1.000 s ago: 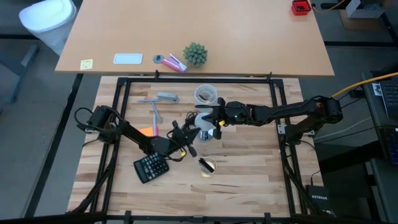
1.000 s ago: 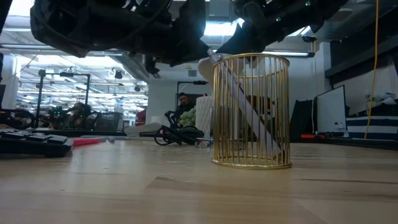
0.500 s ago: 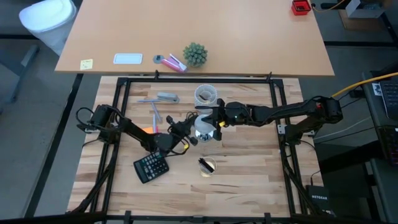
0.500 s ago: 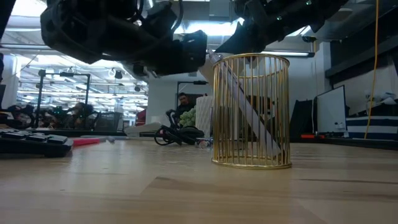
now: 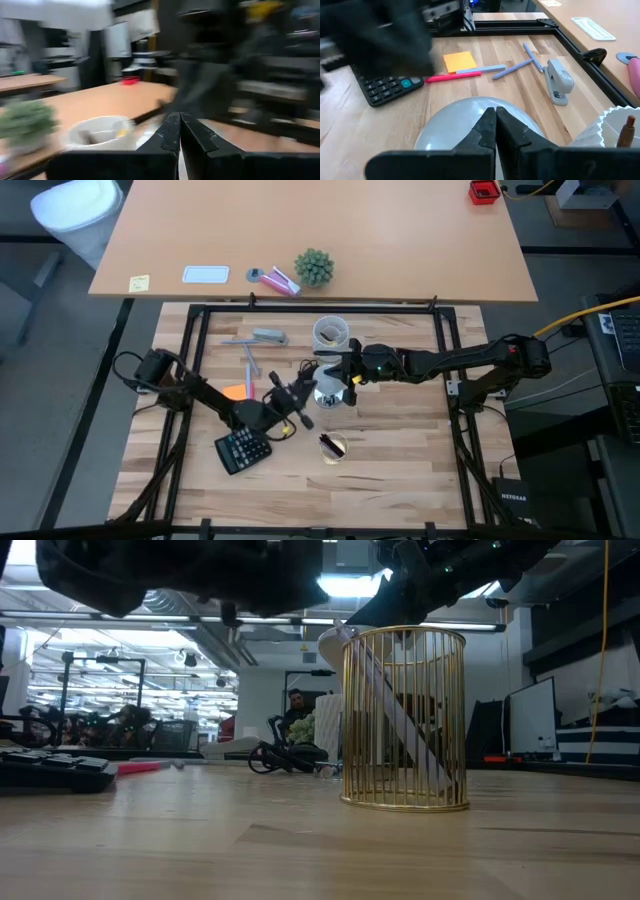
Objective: Screw lightbulb
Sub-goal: Insert the lightbulb into the lamp
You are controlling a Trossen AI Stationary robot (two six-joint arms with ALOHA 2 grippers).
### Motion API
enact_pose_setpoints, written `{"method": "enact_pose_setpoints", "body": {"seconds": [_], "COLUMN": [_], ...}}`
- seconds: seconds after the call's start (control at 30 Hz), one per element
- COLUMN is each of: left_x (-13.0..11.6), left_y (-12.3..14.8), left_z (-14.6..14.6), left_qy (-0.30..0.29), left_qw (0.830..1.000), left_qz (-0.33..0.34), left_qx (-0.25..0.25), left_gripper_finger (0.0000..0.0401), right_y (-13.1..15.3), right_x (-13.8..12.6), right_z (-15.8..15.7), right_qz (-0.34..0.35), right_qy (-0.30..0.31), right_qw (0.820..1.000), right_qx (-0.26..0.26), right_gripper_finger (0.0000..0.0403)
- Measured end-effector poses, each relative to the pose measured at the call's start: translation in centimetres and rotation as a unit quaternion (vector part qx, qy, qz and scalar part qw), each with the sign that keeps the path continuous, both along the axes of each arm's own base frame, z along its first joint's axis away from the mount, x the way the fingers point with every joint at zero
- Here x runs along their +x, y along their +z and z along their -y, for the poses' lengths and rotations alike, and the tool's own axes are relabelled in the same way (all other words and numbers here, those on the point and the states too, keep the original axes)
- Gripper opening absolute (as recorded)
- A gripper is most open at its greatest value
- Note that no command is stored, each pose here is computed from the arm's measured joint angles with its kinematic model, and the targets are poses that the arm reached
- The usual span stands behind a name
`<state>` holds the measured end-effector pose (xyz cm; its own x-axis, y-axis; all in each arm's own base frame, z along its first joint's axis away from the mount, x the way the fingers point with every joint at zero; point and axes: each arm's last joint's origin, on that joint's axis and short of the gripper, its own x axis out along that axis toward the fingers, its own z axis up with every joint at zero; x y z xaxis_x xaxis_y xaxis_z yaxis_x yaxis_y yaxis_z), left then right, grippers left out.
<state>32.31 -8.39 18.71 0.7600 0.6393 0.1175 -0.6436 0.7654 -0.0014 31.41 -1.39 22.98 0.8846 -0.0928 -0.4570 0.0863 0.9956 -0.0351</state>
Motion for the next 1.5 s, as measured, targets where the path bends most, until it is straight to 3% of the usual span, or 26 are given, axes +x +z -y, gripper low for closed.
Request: {"method": "enact_pose_setpoints", "body": {"seconds": [0.17,0.4,0.77,1.1,1.5], "left_x": [0.2,0.6,0.9,0.5,0.5], "left_y": [-0.5,-1.8,-2.2,-2.2,-2.3], "left_z": [1.1,0.7,-0.9,-0.9,-2.3], "left_qy": [-0.104,-0.125,-0.093,0.002,0.072], "left_qw": [0.994,0.990,0.992,0.997,0.995], "left_qz": [0.002,-0.029,-0.040,-0.044,-0.061], "left_qx": [-0.013,-0.063,-0.069,-0.057,-0.039], "left_gripper_finger": [0.0003,0.0003,0.0003,0.0003,0.0003], "right_y": [0.0,0.0,0.0,-0.1,0.0], "right_x": [0.0,0.0,0.0,-0.1,0.0], "right_z": [0.0,0.0,0.0,0.1,-0.1], "right_qz": [0.000,0.000,0.000,-0.005,-0.003], "right_qy": [0.000,0.000,-0.004,-0.009,0.008], "right_qw": [1.000,1.000,1.000,1.000,1.000], "right_qx": [0.000,0.000,-0.002,-0.004,0.004], "right_gripper_finger": [0.0005,0.0005,0.0005,0.0005,0.0005]}}
